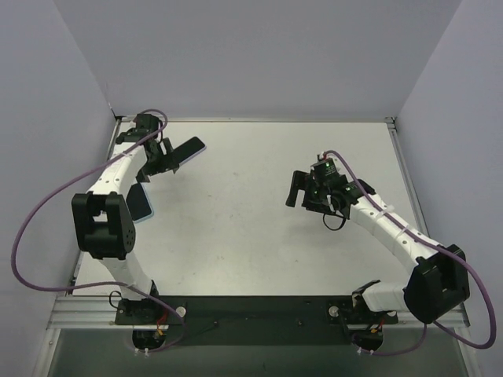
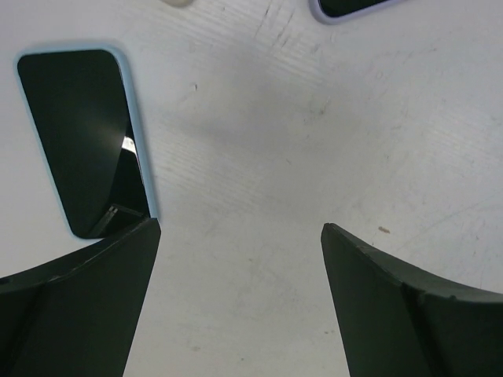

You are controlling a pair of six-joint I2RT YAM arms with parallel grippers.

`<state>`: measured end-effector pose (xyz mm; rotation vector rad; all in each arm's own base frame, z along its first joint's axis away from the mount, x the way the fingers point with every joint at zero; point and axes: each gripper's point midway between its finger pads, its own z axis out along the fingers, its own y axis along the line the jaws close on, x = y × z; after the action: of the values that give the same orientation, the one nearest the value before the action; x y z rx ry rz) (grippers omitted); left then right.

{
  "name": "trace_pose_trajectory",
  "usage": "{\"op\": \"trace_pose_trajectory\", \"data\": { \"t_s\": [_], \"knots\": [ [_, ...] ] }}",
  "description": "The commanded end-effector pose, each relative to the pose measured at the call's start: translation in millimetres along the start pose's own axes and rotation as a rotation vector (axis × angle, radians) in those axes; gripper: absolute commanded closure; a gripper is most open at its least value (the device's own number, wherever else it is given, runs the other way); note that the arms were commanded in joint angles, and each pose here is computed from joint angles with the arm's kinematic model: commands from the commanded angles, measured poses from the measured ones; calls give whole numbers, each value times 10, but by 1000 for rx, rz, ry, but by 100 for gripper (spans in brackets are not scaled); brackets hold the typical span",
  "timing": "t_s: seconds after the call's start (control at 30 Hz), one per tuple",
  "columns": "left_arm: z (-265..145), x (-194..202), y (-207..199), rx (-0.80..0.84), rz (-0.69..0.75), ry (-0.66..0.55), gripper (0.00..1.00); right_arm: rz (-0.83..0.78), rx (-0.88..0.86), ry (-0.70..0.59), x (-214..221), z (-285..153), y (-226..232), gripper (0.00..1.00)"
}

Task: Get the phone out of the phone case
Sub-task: Pick up the phone at the center of the board.

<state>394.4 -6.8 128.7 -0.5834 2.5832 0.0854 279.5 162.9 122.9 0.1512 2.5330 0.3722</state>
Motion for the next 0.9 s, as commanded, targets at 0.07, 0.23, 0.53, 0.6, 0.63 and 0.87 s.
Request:
{"op": "trace_pose_trajectory", "data": {
  "t_s": [0.07, 0.23, 0.53, 0.6, 0.63, 0.87],
  "knots": [
    [262, -401, -82, -7, 79, 18, 5, -24, -34, 19, -59, 44, 143, 0],
    [595, -777, 67, -39, 48, 13, 3, -56, -47, 54, -72, 133, 203, 1],
    [999, -1065, 284, -112, 228, -106, 3, -80, -68, 79, -162, 217, 320, 1],
    [1012, -1116, 361, -133, 240, -113, 3, -83, -78, 87, -188, 239, 363, 1],
    [1035, -1121, 391, -129, 240, -103, 3, -84, -80, 93, -186, 249, 372, 1],
    [1335, -1031, 448, -48, 281, 22, 2, -81, -102, 129, -188, 301, 462, 2]
  ]
}}
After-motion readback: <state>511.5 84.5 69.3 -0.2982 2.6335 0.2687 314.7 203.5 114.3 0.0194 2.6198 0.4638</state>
